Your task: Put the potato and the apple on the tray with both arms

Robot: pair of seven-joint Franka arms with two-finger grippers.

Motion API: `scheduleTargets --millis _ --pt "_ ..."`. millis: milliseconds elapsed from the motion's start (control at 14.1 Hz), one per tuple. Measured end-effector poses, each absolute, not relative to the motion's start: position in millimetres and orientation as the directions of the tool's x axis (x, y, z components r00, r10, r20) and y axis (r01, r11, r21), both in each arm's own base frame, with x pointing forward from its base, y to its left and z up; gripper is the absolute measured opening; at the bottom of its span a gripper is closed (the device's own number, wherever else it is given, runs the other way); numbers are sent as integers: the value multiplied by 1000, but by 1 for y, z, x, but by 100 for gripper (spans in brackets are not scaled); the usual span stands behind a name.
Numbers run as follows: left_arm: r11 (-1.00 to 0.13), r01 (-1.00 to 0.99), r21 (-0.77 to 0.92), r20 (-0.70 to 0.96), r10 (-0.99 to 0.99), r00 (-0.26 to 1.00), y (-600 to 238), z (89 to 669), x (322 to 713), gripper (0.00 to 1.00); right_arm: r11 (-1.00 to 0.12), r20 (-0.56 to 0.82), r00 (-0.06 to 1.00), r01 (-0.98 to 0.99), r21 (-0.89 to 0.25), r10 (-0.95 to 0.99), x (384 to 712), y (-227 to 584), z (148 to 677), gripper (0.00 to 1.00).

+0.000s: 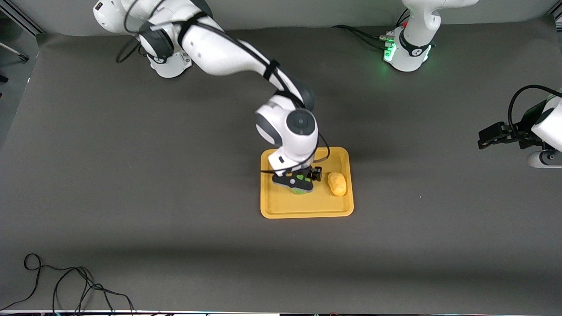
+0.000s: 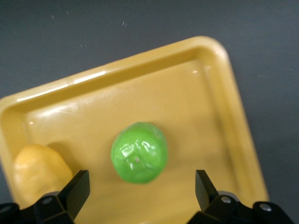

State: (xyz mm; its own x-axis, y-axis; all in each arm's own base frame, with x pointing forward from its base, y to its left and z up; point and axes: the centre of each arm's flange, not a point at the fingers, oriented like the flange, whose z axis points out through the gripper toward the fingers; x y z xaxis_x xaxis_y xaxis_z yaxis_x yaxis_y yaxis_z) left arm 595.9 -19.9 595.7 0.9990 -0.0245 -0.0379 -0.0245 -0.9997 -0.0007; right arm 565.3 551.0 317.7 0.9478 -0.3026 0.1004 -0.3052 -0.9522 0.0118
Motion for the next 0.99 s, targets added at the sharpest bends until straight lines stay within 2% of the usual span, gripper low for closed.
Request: scheduleTargets --millis 213,568,710,994 --pt "-1000 -22 -1 -37 -22 999 -17 596 596 100 -950 66 951 -306 58 -302 561 514 421 100" --pt "-1000 -22 -1 -37 -21 999 -16 596 596 100 -978 -21 995 -96 187 -102 562 406 495 100" --pt "-1000 -24 -1 -37 -24 999 -18 596 596 100 -983 -54 997 -38 180 -49 567 324 531 100" --pt "-999 -33 0 -39 -33 999 -23 595 596 100 -996 -96 995 -30 81 -38 558 143 586 100"
